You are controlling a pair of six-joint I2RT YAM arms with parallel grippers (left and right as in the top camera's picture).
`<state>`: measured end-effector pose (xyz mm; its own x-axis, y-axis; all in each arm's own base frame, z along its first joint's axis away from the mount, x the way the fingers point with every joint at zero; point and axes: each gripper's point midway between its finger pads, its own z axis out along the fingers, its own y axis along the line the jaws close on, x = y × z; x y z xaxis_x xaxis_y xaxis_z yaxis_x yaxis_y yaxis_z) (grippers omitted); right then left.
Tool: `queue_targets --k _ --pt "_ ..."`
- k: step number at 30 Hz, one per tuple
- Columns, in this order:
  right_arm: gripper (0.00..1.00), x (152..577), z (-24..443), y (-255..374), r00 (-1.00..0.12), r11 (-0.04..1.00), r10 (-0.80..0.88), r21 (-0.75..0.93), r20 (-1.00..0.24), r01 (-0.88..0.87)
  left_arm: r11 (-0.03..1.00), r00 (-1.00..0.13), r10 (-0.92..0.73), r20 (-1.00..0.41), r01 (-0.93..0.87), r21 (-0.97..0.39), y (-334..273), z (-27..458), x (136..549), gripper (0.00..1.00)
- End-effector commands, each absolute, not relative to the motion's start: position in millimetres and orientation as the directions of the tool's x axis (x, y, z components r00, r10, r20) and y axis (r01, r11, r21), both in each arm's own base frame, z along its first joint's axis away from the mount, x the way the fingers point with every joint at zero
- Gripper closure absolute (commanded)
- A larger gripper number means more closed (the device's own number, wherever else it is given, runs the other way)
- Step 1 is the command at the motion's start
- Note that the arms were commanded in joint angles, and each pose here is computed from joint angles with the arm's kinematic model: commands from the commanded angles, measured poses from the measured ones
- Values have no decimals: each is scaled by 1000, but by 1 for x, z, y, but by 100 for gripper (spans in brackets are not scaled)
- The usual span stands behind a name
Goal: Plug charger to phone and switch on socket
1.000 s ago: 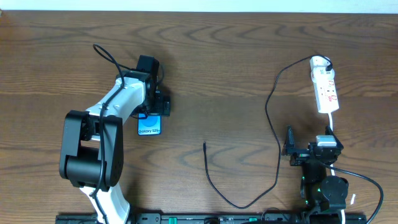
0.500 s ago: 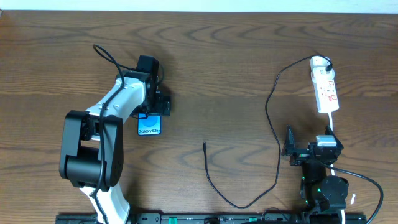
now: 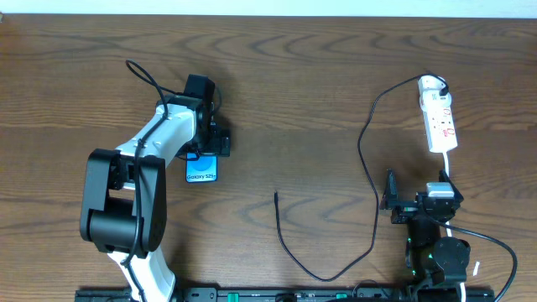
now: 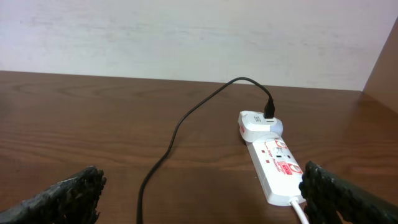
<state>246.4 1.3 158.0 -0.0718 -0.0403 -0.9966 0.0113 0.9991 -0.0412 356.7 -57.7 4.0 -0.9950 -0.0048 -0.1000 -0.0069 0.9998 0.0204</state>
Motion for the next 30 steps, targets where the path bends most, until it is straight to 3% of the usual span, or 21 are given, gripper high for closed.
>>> queue_targets --k 1,30 --pt "1 246 158 3 -69 999 -31 -32 -997 7 1000 -995 -18 -101 -20 21 -57 3 360 2" --pt "1 246 158 3 -70 999 -31 -32 -997 7 999 -997 -18 -80 -20 25 -55 -3 353 2"
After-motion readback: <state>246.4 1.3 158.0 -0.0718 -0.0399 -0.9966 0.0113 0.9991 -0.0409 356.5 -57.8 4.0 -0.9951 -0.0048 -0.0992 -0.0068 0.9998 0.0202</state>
